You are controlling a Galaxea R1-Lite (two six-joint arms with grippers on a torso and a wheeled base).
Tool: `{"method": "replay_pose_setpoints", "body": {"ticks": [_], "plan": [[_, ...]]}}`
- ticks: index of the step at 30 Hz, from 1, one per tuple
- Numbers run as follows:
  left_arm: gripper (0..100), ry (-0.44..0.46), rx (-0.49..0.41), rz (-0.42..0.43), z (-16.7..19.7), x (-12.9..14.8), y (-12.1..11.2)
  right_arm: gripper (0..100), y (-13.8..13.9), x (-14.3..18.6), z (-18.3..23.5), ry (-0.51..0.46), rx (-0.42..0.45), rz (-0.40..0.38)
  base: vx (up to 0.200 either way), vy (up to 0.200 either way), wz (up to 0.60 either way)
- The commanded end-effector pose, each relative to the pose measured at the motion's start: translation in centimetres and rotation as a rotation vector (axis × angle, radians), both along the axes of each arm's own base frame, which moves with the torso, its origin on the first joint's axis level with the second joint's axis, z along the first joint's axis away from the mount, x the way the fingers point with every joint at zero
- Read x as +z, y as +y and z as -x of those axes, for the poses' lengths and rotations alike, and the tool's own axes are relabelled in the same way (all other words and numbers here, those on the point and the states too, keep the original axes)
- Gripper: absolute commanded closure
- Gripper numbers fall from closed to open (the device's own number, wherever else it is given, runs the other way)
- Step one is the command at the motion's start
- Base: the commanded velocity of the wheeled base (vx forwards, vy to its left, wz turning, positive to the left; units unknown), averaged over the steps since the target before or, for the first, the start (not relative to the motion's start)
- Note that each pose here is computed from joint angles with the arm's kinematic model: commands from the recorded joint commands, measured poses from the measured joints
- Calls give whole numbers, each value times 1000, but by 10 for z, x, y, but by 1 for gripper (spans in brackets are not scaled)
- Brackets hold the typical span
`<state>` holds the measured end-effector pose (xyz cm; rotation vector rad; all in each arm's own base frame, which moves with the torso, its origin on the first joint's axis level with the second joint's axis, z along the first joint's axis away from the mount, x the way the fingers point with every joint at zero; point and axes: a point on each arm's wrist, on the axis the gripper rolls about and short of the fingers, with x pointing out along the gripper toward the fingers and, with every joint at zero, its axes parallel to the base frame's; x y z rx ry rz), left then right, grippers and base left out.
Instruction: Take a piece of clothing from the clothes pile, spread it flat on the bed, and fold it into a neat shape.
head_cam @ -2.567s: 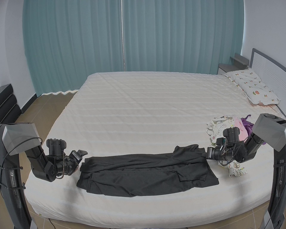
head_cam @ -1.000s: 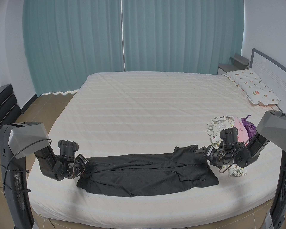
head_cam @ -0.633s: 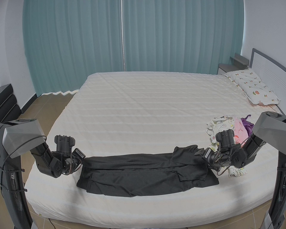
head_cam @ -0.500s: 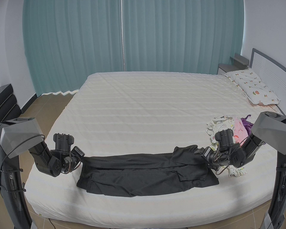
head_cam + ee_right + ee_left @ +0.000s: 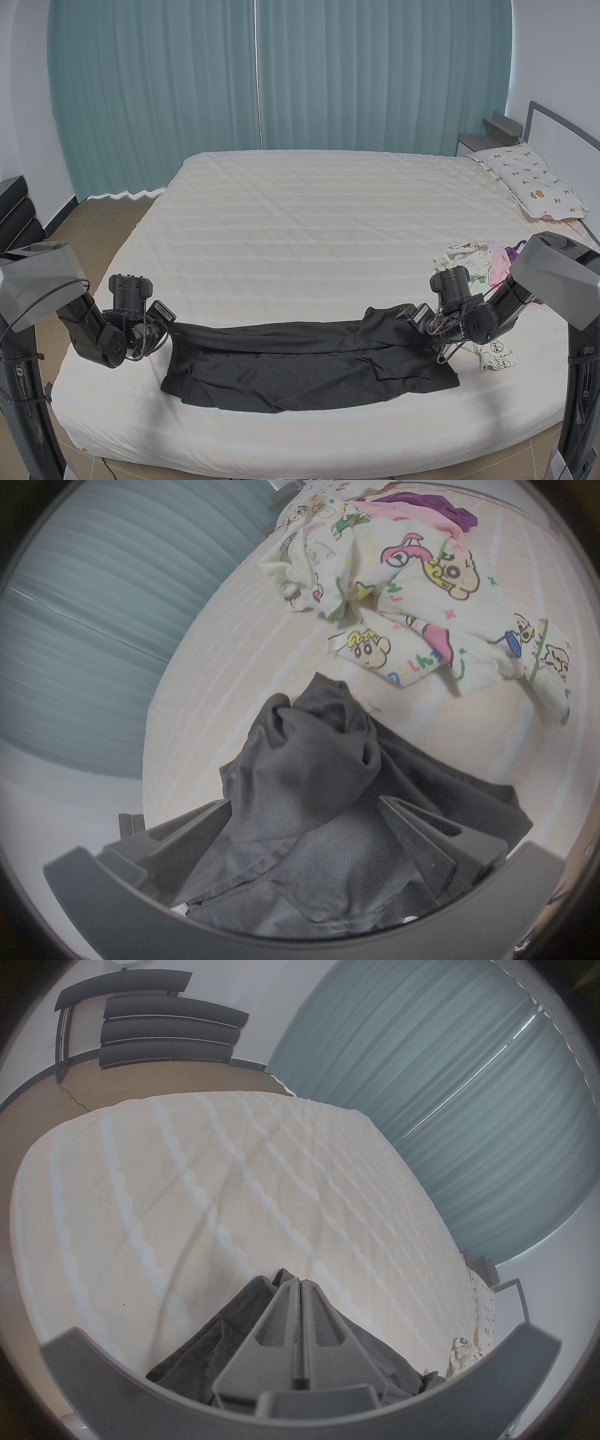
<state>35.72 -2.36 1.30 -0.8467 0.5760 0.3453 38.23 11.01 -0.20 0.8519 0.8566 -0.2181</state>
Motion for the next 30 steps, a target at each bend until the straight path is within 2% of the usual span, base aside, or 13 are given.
{"method": "replay_pose_setpoints", "body": {"ticks": [1, 11, 12, 19, 24, 30], "plan": [[100, -4, 2, 1, -1, 1, 0, 0, 4, -2, 2, 3, -3, 13, 0, 0, 0], [100, -4, 7, 1, -1, 0, 2, 0, 13, -13, -12, -8, 1, 14, 0, 0, 0], [100, -5, 8, 1, -2, 1, 3, 100, 13, -14, -14, -12, 0, 14, 0, 0, 0], [100, -7, 7, 1, -2, 1, 2, 100, 18, -19, -16, -24, -40, 84, 0, 0, 0], [100, -5, 7, 1, -2, 0, 2, 100, 17, -9, -14, -41, -44, 73, 0, 0, 0], [100, -43, 11, -2, -10, 9, 2, 100, 6, 14, -21, -106, -79, 44, 0, 0, 0]]}}
